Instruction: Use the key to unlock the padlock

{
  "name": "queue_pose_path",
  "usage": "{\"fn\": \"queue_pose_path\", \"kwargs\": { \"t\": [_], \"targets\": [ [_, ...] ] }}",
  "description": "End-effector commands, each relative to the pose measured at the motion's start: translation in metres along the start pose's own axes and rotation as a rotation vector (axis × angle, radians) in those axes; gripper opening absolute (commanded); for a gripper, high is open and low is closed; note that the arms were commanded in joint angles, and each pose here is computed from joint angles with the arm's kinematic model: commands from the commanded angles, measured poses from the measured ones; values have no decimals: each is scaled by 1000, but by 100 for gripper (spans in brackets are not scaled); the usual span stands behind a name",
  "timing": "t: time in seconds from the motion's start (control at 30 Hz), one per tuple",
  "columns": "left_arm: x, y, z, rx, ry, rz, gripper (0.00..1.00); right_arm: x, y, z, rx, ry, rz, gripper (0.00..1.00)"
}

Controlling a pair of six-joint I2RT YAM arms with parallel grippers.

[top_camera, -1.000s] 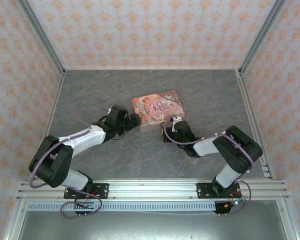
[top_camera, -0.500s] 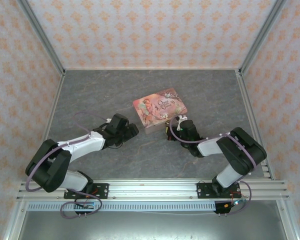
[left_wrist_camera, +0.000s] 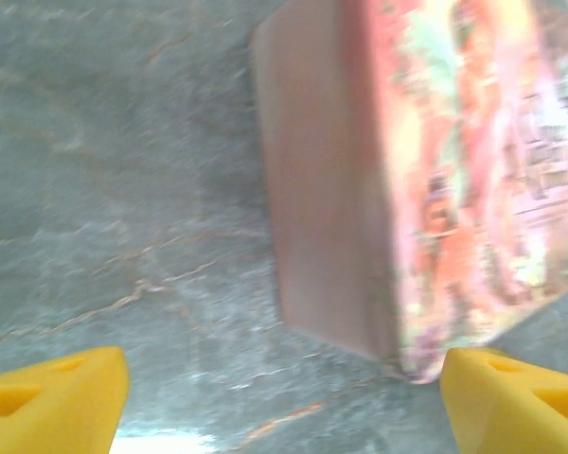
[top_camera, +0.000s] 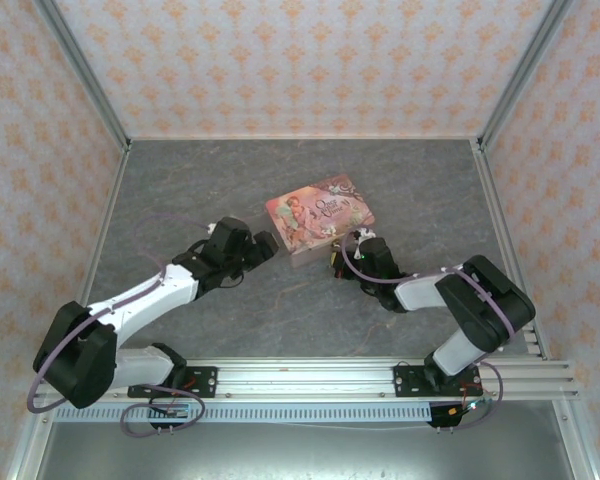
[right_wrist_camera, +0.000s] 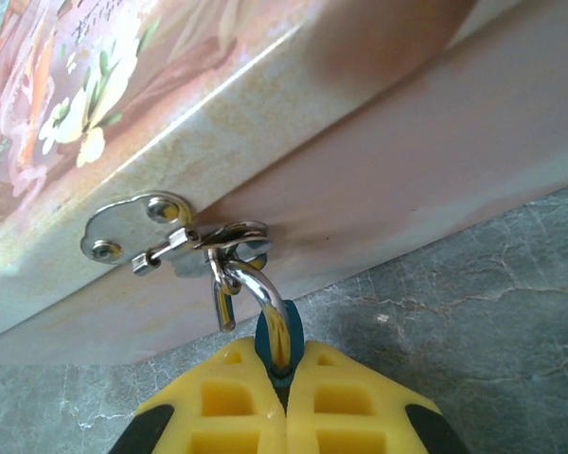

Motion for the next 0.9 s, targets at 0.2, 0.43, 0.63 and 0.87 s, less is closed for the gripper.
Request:
{"fn": "queue_pose_path", "kwargs": {
  "t": [0.2,0.43,0.63,0.87],
  "targets": [
    [47,19,-70,-118,113,-36,86,8,-6,8,39,-16,-39,7],
    [58,54,-87,-116,149,-7,86,6,-9,12,75,-39,-23,13],
    [58,81,-91,-101,157,36,86,4,-12,10,72,-45,-23,14],
    [52,95,-84,-74,144,56,86,1,-12,6,63,-45,-10,13]
  ]
}}
Point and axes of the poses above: each hand's point on the last joint's axis, 136 mm out from that joint toward the fingers, its own y axis out along the fingers, its own z axis along the line the jaws close on, x = y × z, the point moved 8 cm from there along -y, back along the fingers, and after that the axes turned 12 degrees about y, right-handed, at the moved point
